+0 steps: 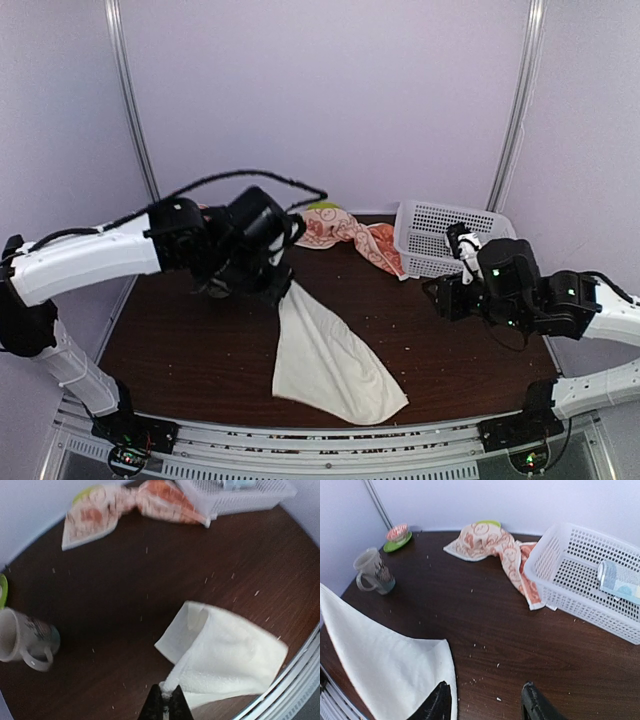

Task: Roll the towels
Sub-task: Pick up the towel from the center of the board.

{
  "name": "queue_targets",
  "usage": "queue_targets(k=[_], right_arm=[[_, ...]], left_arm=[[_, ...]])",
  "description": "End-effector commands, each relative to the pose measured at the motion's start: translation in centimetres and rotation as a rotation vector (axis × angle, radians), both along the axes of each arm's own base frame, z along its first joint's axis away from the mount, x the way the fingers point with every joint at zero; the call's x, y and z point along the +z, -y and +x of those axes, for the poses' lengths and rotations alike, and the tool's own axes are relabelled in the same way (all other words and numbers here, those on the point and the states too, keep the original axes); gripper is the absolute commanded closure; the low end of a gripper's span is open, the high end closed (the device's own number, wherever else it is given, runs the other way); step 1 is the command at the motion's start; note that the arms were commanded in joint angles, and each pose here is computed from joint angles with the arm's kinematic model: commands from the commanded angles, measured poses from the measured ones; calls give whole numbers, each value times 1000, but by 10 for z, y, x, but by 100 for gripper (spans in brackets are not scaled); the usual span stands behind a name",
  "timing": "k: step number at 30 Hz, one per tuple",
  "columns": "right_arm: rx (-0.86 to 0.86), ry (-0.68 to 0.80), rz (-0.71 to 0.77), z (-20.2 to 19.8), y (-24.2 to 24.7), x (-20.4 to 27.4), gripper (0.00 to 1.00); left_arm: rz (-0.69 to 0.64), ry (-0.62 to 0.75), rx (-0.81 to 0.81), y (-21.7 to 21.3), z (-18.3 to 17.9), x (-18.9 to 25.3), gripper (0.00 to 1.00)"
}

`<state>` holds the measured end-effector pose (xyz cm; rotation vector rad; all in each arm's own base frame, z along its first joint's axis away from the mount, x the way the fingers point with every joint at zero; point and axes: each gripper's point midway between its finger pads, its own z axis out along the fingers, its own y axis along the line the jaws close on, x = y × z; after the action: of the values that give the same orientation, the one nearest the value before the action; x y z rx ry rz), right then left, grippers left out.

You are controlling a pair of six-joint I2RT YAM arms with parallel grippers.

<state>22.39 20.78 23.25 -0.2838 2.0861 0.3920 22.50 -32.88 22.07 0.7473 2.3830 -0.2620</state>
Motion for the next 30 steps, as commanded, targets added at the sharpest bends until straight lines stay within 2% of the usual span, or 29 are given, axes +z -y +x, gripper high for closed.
queue_targets(k=[1,4,6,11,12,14,21,30], right_arm=[[-129,151,128,13,28,54,52],[-151,182,164,15,40,66,52],[-152,175,166,18,43,65,52],[-131,124,121,23,36,42,52],[-124,111,113,24,32,36,52],[-102,85,108,25,24,26,53],[7,-45,118,35,-26,-22,53],[164,-246,167,51,-125,-67,53]], left_arm=[[-17,240,-137,5,12,119,100],[-67,298,-227,28,0,167,100],[-67,291,-224,26,-4,168,100],[57,215,-67,-26,-7,91,100],[99,180,-29,-42,-12,63,100],[96,148,62,-74,-21,44,100],[41,122,329,-191,-57,29,100],[48,78,488,-239,-73,2,100]])
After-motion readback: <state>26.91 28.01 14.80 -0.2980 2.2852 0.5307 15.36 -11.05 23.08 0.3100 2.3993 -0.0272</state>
